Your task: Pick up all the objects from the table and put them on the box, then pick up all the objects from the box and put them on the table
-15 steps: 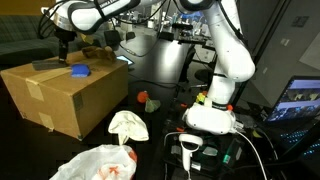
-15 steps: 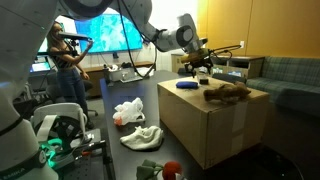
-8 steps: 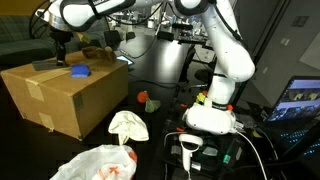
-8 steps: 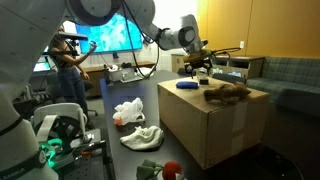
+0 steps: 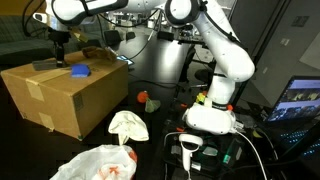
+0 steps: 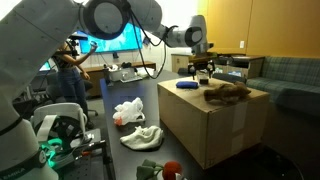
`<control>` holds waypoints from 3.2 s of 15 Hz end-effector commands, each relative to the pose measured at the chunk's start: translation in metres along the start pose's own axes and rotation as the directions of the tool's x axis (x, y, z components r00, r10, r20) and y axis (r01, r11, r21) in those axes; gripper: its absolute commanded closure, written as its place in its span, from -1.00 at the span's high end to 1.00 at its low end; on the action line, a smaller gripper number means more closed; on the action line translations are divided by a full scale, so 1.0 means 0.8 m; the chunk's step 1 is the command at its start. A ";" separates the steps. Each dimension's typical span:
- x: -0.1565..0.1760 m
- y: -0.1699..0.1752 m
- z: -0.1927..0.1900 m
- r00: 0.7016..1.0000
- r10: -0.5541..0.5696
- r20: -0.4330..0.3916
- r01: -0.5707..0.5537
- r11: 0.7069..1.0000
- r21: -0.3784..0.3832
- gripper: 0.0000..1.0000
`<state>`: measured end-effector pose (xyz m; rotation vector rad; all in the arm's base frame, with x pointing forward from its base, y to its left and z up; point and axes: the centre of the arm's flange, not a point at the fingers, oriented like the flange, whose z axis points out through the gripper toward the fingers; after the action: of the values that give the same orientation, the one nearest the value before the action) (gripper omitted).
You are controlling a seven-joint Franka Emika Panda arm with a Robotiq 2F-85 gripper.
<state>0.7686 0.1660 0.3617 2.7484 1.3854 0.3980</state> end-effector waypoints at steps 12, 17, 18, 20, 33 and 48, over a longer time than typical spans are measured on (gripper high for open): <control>0.027 0.053 0.016 0.998 -0.005 0.058 -0.001 0.994 0.106 1.00; 0.021 0.054 0.021 0.998 0.007 0.057 -0.013 0.994 0.105 0.17; 0.020 0.054 0.019 0.998 0.008 0.055 -0.014 0.995 0.103 -0.03; 0.018 0.053 0.010 0.999 0.006 0.050 -0.011 0.995 0.096 -0.28; -0.039 0.010 -0.085 0.988 0.010 0.157 -0.003 0.999 -0.044 -0.35; -0.229 -0.037 -0.128 0.865 0.341 0.369 -0.347 0.936 -0.051 -0.35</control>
<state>0.6874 0.0470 0.4310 2.8102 0.9306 -0.1392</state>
